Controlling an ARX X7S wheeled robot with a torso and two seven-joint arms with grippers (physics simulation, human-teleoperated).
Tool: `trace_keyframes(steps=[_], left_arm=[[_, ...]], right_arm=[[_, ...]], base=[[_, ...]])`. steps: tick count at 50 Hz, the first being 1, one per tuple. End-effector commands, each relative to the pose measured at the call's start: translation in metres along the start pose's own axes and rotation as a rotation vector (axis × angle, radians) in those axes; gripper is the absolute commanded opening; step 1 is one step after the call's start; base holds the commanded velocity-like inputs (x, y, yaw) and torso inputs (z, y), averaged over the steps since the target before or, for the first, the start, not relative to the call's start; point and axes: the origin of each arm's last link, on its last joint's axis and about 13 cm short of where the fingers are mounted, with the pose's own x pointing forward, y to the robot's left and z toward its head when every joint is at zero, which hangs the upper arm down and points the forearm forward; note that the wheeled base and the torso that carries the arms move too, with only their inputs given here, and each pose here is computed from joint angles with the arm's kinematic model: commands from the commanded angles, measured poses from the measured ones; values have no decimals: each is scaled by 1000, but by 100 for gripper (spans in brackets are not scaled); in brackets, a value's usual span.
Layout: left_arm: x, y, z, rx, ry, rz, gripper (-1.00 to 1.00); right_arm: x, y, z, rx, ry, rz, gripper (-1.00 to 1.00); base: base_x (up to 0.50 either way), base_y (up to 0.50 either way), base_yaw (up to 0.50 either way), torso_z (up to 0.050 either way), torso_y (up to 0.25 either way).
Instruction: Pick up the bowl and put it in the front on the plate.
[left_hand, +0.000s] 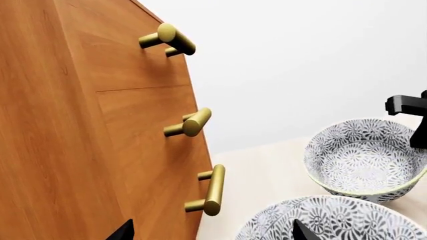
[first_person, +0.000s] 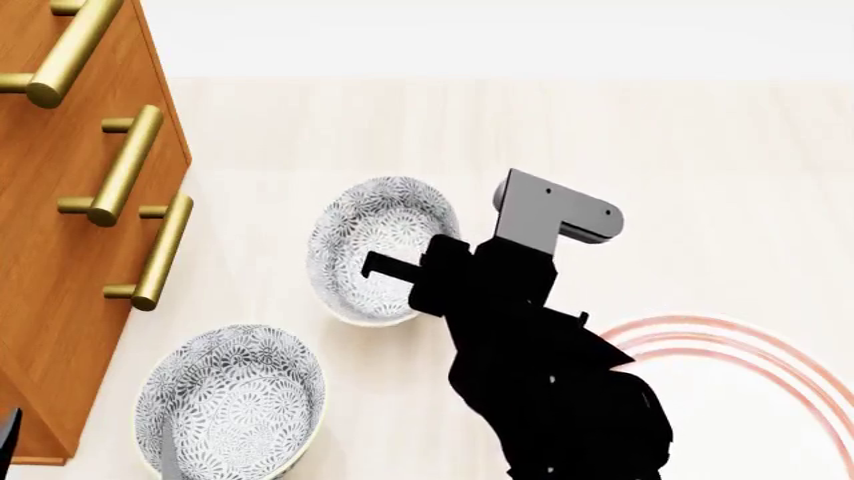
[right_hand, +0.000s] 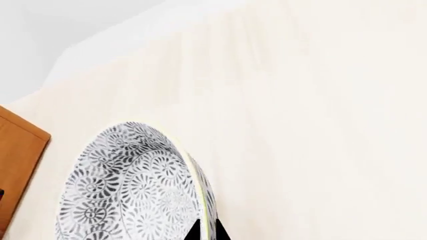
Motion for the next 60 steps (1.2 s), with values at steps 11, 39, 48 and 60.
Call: trace_keyframes(steps=[11,39,48,60], left_arm=[[2,0,3,-10,-23,-1,100],[1,0,4,-4,-21,5,100],[2,1,4,5,-19,12,100],[1,1,5,12,-16,10,100]], right_arm=[[-32,11,50,-45,-194,37,-100],[-208,-50,105,-295,-491,91,-100],[-253,-87,100,-361,-556,81,-100],[-278,-123,70,-403,-404,164,-100]], base=[[0,0,0,0,0],[0,0,0,0,0],[0,0,0,0,0],[0,0,0,0,0]])
